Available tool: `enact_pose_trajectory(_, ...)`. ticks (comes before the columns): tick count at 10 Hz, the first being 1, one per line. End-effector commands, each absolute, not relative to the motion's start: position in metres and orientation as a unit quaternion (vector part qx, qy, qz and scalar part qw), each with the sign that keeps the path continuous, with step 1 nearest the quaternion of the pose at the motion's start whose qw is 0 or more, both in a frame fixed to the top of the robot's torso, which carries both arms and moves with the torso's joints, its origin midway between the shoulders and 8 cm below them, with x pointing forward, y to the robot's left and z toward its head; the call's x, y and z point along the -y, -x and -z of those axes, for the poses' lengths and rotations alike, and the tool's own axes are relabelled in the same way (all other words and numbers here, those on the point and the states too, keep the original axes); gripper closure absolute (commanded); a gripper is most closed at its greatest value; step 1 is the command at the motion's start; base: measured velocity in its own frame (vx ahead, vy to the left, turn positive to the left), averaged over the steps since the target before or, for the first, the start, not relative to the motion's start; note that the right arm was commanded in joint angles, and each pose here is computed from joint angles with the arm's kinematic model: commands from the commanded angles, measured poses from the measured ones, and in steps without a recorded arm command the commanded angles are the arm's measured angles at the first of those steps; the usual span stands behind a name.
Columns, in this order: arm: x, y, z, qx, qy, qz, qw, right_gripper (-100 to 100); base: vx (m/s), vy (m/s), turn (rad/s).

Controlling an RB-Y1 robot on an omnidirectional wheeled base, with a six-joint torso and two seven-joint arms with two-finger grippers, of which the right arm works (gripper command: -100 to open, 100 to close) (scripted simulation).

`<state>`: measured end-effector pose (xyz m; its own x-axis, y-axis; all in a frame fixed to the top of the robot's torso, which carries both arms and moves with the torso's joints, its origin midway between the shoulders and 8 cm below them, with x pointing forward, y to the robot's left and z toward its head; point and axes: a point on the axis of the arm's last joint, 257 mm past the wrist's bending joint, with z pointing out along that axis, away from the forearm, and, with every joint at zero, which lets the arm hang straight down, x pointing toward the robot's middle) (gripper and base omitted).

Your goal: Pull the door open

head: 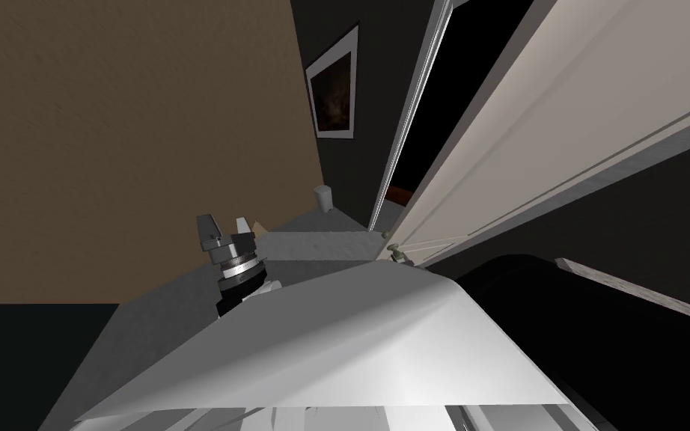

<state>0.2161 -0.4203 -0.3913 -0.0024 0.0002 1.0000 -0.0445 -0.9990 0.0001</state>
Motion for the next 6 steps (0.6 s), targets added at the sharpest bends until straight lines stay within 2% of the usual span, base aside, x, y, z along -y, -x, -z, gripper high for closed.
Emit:
enact_pose_trajectory(1,0.4203,-0.2150,0.3923,0.013,-0.707,-0.707,0.013,100,-0.208,-0.029,0.126)
enact_pose_trajectory(6,0.4214,-0.2175,0.3920,0.003,-0.707,-0.707,0.003,100,-0.192,-0.041,0.121)
